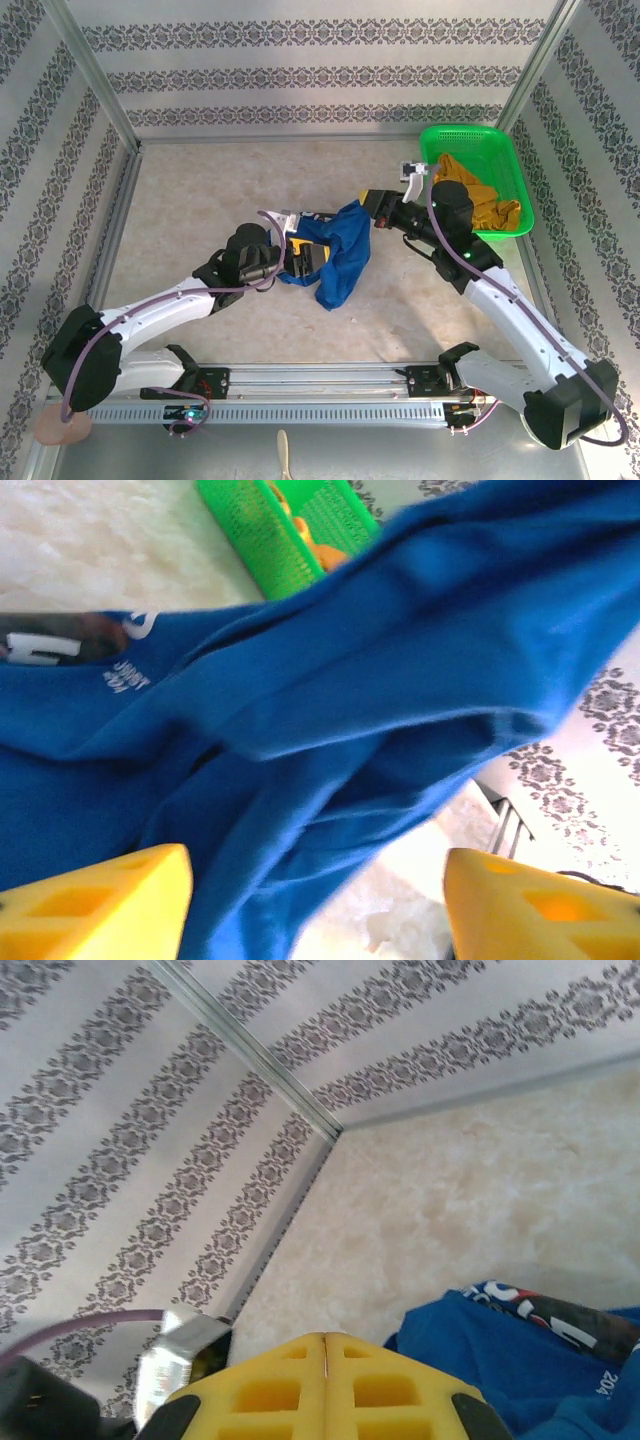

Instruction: Fold the inside-out t-shirt

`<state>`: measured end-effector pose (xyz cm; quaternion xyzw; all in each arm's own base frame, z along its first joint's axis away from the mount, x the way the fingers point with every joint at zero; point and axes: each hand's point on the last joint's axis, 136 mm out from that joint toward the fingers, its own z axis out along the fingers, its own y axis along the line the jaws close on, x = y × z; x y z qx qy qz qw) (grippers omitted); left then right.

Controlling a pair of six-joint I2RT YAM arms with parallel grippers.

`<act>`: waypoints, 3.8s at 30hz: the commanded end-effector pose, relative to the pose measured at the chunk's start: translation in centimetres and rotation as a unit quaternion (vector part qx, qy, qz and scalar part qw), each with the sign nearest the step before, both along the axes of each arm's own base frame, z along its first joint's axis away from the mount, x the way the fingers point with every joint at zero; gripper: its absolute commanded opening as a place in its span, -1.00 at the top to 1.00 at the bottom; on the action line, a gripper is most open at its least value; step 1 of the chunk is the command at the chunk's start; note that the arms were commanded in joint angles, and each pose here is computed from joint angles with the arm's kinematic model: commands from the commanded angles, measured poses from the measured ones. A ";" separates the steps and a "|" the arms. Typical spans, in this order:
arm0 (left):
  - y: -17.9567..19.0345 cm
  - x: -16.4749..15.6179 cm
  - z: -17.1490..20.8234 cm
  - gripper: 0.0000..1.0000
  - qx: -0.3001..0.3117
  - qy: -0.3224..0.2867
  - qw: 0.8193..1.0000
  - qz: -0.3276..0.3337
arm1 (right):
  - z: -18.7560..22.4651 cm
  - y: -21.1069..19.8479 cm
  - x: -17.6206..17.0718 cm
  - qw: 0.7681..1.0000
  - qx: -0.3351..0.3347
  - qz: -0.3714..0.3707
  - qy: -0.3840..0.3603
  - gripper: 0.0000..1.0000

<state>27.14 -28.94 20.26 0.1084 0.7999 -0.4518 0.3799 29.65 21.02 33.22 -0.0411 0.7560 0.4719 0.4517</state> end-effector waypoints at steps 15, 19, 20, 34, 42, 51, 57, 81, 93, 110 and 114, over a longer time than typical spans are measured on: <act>-0.1 0.5 11.3 -0.53 -0.036 -0.122 0.992 -0.012 | 0.7 1.9 -4.2 0.990 0.031 0.124 -0.055 1.00; -0.6 1.0 10.9 -0.49 -0.019 -0.120 0.992 -0.023 | 0.5 2.0 -4.1 0.990 0.034 0.124 -0.052 1.00; -0.8 1.0 10.7 -0.47 -0.016 -0.119 0.992 -0.026 | 0.6 2.0 -4.1 0.990 0.035 0.124 -0.053 1.00; -3.3 2.5 9.0 -0.38 0.013 -0.107 0.992 -0.063 | 0.5 2.0 -3.8 0.991 0.036 0.119 -0.046 1.00; -5.2 3.2 10.9 0.85 -0.010 -0.117 0.989 -0.093 | 0.1 1.5 -3.1 0.993 0.033 0.103 -0.038 1.00; -3.5 3.5 20.1 1.00 -0.089 -0.145 0.982 -0.076 | -1.1 -2.5 0.3 0.999 0.048 0.009 0.008 -0.42; -3.1 3.7 21.9 1.00 -0.103 -0.134 0.983 -0.069 | -0.1 -3.7 -1.5 0.999 0.046 -0.023 0.003 -0.44; -2.7 5.3 22.6 1.00 -0.127 -0.092 0.987 -0.027 | 2.6 7.5 -9.0 0.988 -0.091 0.062 -0.104 -0.04; -0.9 7.2 22.2 1.00 -0.192 -0.022 0.979 0.063 | 1.8 8.3 -6.3 0.982 -0.155 -0.007 -0.107 -0.32; 0.5 6.8 23.3 1.00 -0.217 -0.016 0.970 0.107 | -0.7 6.5 0.4 0.960 -0.223 -0.157 -0.062 1.00; 1.5 7.4 22.7 1.00 -0.183 -0.026 0.973 0.138 | 4.3 6.4 -1.3 0.981 -0.154 -0.082 -0.080 1.00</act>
